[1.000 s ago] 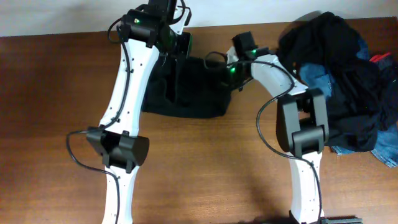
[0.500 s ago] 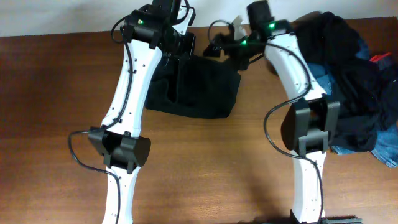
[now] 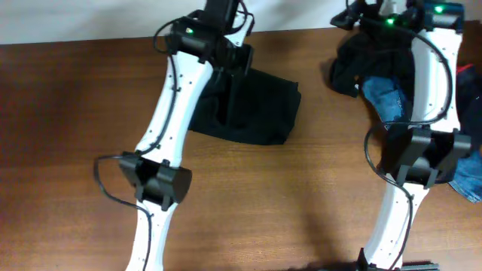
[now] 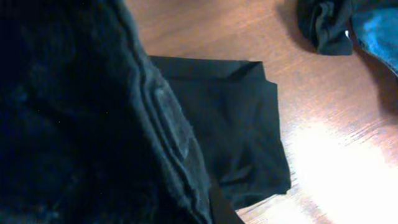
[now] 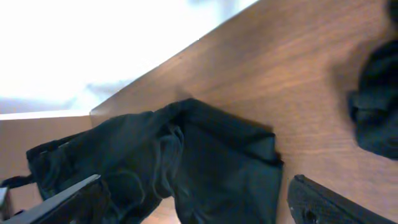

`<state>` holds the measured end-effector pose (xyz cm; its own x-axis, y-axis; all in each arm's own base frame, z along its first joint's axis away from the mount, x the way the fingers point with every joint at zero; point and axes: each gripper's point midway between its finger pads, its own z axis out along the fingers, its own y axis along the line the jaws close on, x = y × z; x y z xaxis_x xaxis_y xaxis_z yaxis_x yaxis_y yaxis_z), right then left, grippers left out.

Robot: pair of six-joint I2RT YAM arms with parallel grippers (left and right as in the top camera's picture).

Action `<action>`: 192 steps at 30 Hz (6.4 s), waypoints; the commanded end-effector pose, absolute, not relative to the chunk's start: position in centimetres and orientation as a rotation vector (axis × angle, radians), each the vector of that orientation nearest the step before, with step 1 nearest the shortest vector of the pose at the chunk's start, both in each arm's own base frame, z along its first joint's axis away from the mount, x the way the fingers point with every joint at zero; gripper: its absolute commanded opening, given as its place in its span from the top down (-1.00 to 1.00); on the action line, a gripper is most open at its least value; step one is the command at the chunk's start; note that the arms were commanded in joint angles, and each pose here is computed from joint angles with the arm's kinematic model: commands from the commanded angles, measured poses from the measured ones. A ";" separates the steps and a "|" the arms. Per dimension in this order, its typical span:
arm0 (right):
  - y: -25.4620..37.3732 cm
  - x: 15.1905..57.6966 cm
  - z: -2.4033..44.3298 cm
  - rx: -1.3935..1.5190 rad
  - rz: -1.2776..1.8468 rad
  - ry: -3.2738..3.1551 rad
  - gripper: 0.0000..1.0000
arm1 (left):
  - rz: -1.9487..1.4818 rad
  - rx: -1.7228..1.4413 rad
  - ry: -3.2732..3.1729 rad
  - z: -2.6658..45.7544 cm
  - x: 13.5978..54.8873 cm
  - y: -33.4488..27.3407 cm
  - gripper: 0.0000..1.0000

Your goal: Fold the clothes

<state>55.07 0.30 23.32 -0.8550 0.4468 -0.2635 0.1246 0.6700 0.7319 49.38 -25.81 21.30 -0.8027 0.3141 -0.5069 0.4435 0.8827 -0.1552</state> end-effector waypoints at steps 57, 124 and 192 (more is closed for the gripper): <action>24.1 45.9 19.5 -0.303 0.774 2.816 0.92 | -0.305 0.114 2.490 29.3 51.8 -9.0 -0.98; -0.5 48.5 17.5 0.526 0.599 2.823 -0.55 | -0.258 0.837 2.646 13.9 50.2 -24.5 -0.82; -6.1 45.4 19.6 0.557 0.644 2.804 -0.52 | -0.094 -1.112 2.862 -5.5 52.8 14.7 0.99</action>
